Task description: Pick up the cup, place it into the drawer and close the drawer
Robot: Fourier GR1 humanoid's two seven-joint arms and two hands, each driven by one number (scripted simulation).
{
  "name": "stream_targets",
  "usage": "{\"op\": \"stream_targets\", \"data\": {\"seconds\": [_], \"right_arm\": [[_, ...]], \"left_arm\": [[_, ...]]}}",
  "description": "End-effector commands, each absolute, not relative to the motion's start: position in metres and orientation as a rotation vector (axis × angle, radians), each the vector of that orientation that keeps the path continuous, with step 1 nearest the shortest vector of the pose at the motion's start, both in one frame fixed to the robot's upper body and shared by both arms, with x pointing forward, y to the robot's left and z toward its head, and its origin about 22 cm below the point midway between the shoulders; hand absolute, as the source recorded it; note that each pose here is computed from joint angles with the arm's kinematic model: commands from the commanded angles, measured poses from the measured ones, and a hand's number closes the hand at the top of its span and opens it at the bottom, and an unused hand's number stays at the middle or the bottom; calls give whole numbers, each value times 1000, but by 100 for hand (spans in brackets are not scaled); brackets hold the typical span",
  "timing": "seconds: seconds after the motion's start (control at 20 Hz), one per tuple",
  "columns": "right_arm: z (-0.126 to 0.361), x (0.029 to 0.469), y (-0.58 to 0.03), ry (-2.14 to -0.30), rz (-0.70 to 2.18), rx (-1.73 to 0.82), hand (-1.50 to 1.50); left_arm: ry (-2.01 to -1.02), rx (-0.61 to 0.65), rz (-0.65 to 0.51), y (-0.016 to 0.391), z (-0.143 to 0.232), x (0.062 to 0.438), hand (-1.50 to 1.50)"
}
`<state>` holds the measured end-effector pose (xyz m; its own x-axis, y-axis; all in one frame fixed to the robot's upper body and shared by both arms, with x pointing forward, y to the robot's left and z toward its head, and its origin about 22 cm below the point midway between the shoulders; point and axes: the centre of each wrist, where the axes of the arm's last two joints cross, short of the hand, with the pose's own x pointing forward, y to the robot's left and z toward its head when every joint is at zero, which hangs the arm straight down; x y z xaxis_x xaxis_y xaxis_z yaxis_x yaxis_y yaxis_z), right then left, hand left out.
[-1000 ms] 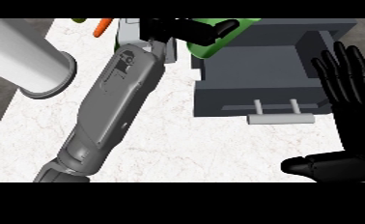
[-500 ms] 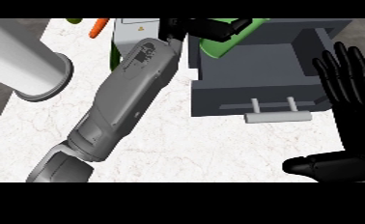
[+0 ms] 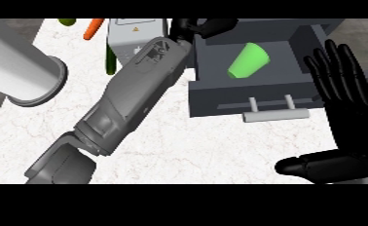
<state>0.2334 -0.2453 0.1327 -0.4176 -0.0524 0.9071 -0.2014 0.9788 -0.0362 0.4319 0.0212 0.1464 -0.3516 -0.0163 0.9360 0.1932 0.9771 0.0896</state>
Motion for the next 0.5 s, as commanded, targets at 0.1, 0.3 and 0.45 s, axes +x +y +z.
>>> {"op": "stream_targets", "data": {"seconds": [0.1,0.3,0.45], "right_arm": [[143,247,-246,-2011,189,193,-150],[138,237,-247,-2008,165,220,-150],[143,229,-231,-2018,188,223,-150]], "left_arm": [[-1894,-84,-264,14,139,429,150],[-1882,27,-348,15,130,429,150],[-1873,79,-396,15,133,432,-150]]}}
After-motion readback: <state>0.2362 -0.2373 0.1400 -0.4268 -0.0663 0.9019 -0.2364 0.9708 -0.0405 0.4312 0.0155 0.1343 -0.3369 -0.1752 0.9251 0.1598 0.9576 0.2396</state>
